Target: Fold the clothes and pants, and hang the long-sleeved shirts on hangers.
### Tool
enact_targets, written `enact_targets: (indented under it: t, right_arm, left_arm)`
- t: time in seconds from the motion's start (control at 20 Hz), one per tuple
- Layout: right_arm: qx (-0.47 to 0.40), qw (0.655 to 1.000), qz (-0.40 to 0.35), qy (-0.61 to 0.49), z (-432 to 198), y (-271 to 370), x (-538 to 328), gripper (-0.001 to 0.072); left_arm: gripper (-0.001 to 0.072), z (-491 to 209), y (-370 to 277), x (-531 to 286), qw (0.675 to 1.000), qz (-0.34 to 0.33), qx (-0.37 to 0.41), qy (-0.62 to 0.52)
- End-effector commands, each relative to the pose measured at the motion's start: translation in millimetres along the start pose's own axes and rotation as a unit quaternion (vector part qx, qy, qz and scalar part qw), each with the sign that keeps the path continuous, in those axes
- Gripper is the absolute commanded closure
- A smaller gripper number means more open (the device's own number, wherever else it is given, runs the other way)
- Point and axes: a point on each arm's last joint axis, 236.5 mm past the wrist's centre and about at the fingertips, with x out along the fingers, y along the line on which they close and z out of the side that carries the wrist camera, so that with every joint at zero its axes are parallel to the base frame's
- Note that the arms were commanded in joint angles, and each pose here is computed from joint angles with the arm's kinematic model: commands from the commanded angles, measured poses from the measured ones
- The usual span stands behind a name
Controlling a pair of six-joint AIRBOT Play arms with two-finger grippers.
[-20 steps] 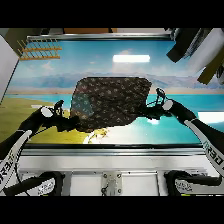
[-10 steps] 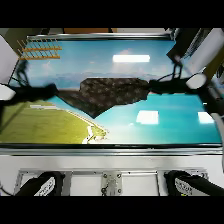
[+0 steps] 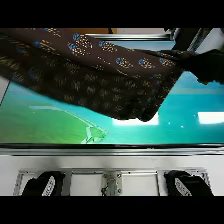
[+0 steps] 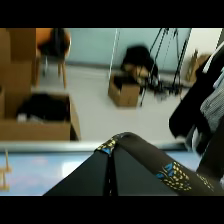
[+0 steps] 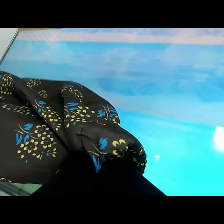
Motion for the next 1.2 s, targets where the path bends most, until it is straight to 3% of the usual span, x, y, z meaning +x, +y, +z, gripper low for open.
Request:
enact_targets:
  t: [0.0, 0.3, 0.5, 0.65, 0.7, 0.75, 0.8, 0.9, 1.0, 1.15]
  right_arm:
    - [0.029, 0.999, -0.002, 0.031, -31.2, 20.8, -38.9, 0.0699]
    - [0.095, 0.981, -0.039, 0.164, -92.3, -13.8, -13.2, 0.0699]
    - [0.12, 0.954, -0.137, 0.237, -136.1, -109.2, 51.8, 0.0699]
    - [0.12, 0.949, -0.206, 0.205, -135.3, -190.8, 119.7, 0.0682]
    - [0.123, 0.952, -0.211, 0.183, -126.1, -208.3, 139.8, 0.0521]
    - [0.131, 0.954, -0.213, 0.167, -118.2, -222.9, 155.4, 0.0189]
    - [0.15, 0.954, -0.207, 0.156, -112.2, -233.2, 168.1, 0.0037]
    - [0.164, 0.954, -0.194, 0.157, -112.0, -242.8, 175.2, 0.0038]
    - [0.124, 0.956, -0.188, 0.19, -123.8, -242.6, 171.4, 0.0039]
    - [0.11, 0.947, -0.178, 0.245, -159.1, -241.0, 172.1, 0.004]
  left_arm:
    - [0.0704, 28.7, -17.9, -31.7, 0.999, -0.006, 0.018, -0.045]
    - [0.0704, -84.4, 26.1, 66.8, 0.985, -0.008, -0.033, 0.167]
    - [0.0704, -248.7, 42.7, 136.3, 0.924, -0.029, -0.097, 0.368]
    - [0.0704, -364.7, 46.4, 175.9, 0.882, -0.027, -0.133, 0.452]
    - [0.0704, -393.8, 47.5, 189.2, 0.875, -0.023, -0.139, 0.463]
    - [0.0704, -417.4, 46.9, 196.7, 0.866, -0.022, -0.144, 0.479]
    - [0.0704, -440.6, 47.2, 199.7, 0.854, -0.021, -0.148, 0.499]
    - [0.0704, -476.0, 48.0, 196.5, 0.83, -0.019, -0.154, 0.536]
    - [0.0704, -494.7, 52.1, 190.7, 0.813, -0.016, -0.159, 0.56]
    - [0.0704, -497.6, 62.9, 191.9, 0.812, -0.006, -0.165, 0.559]
